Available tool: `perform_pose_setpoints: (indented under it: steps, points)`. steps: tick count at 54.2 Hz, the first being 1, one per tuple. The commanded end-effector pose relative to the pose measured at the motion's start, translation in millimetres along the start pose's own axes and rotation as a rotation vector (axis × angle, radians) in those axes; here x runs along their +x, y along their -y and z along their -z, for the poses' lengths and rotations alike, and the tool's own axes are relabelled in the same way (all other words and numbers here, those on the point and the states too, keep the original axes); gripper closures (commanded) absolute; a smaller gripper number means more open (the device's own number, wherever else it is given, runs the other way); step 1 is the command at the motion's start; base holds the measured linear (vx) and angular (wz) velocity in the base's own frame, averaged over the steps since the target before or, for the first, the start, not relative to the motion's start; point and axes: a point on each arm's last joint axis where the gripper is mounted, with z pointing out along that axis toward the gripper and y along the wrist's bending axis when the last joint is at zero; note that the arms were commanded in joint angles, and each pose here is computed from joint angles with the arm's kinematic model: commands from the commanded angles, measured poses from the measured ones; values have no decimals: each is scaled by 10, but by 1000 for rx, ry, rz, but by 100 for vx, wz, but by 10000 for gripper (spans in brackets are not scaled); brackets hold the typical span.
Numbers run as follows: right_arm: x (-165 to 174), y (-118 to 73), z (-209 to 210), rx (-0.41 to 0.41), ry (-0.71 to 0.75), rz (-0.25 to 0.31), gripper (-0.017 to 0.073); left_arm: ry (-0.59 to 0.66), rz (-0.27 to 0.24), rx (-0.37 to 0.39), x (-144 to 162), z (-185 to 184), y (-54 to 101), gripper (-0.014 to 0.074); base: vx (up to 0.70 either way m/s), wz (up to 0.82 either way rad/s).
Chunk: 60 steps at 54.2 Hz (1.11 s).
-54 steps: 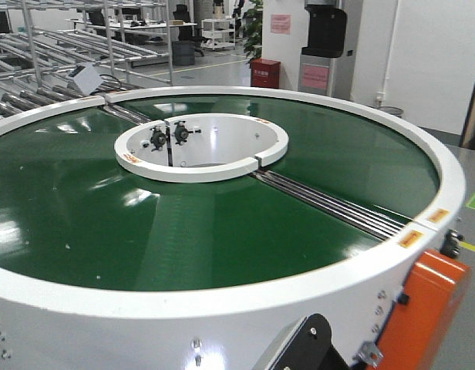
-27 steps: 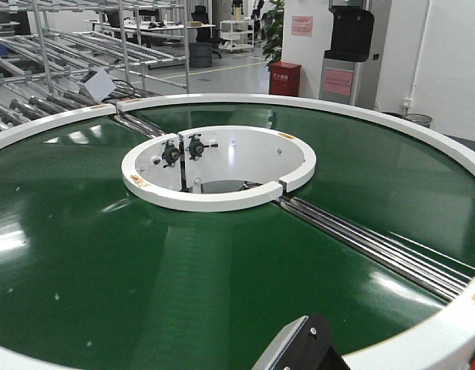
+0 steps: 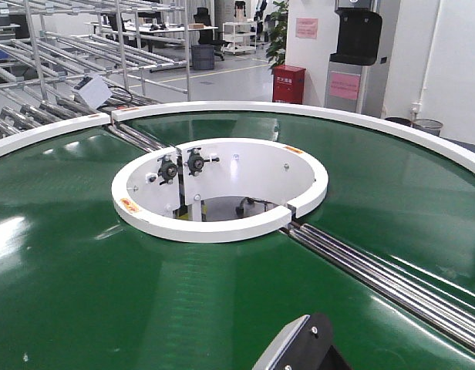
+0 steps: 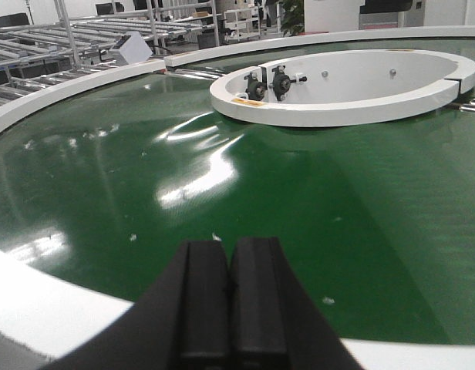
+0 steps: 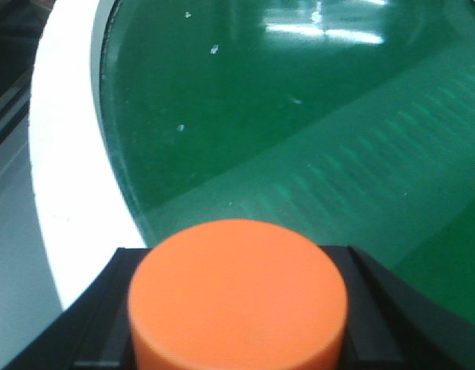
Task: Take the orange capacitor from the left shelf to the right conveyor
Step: 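Hold the cylinder in the right gripper while approaching the conveyor belt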
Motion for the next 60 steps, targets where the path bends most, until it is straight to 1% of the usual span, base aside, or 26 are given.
perform_pose_setpoints:
  steps: [1, 21, 60]
  points:
    - [-166, -20, 65, -18, 75, -32, 214, 62, 5, -1, 27, -8, 2, 599, 16, 2]
    - [-165, -15, 65, -14, 73, -32, 214, 62, 5, -1, 27, -8, 2, 599, 8, 2]
    - [-166, -21, 65, -20, 75, -31, 216, 62, 5, -1, 27, -8, 2, 599, 0, 0]
